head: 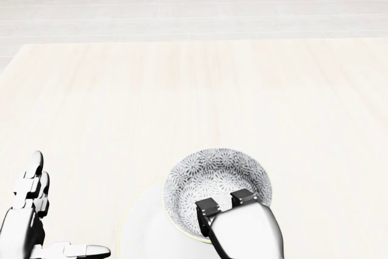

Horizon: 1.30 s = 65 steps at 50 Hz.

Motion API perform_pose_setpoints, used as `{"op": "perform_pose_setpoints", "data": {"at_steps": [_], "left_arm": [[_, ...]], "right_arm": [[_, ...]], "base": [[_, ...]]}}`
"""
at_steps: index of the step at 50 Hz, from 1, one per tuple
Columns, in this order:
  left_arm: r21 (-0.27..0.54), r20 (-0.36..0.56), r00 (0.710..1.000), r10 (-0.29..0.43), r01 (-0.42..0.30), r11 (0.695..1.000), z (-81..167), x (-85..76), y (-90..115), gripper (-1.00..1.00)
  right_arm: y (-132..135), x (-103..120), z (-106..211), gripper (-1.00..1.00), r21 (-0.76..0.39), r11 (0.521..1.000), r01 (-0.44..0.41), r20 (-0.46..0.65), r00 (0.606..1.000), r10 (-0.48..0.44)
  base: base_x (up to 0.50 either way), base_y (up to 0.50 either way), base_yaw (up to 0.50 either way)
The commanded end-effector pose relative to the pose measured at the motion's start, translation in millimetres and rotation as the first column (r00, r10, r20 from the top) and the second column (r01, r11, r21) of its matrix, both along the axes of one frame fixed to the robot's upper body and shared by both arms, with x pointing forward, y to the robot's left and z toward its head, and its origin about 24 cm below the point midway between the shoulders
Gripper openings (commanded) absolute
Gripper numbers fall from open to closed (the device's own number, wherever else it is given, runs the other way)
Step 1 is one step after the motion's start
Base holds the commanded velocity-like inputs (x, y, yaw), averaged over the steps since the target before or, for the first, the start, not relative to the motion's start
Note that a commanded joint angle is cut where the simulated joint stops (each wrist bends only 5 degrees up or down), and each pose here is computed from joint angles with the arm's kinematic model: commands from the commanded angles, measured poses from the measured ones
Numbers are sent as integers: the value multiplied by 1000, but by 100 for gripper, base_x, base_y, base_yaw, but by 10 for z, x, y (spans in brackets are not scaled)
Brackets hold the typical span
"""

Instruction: Put the bowl on the plate.

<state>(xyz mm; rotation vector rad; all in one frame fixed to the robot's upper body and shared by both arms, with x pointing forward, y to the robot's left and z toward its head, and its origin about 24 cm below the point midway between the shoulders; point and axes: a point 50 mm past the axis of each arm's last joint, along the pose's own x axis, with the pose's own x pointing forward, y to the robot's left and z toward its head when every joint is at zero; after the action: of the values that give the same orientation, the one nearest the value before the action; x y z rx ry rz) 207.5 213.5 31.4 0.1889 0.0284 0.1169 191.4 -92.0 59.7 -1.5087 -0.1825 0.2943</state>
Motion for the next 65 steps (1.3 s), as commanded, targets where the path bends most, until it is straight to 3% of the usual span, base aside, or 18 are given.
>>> {"op": "perform_pose_setpoints", "data": {"at_steps": [1,44,65], "left_arm": [[1,-2,1000,-1,1,1000,-4,7,-3,100],[-3,15,1000,-4,4,1000,55,42,-3,100],[-5,6,1000,-4,4,1000,7,29,-10,100]], "right_arm": [[81,-26,-2,-85,10,1000,-29,32,999,29],[283,-35,-121,-84,11,994,-109,10,994,109],[261,-164,-105,-84,9,993,-120,24,993,120]], "base": [[0,0,0],[0,0,0],[0,0,0]]}}
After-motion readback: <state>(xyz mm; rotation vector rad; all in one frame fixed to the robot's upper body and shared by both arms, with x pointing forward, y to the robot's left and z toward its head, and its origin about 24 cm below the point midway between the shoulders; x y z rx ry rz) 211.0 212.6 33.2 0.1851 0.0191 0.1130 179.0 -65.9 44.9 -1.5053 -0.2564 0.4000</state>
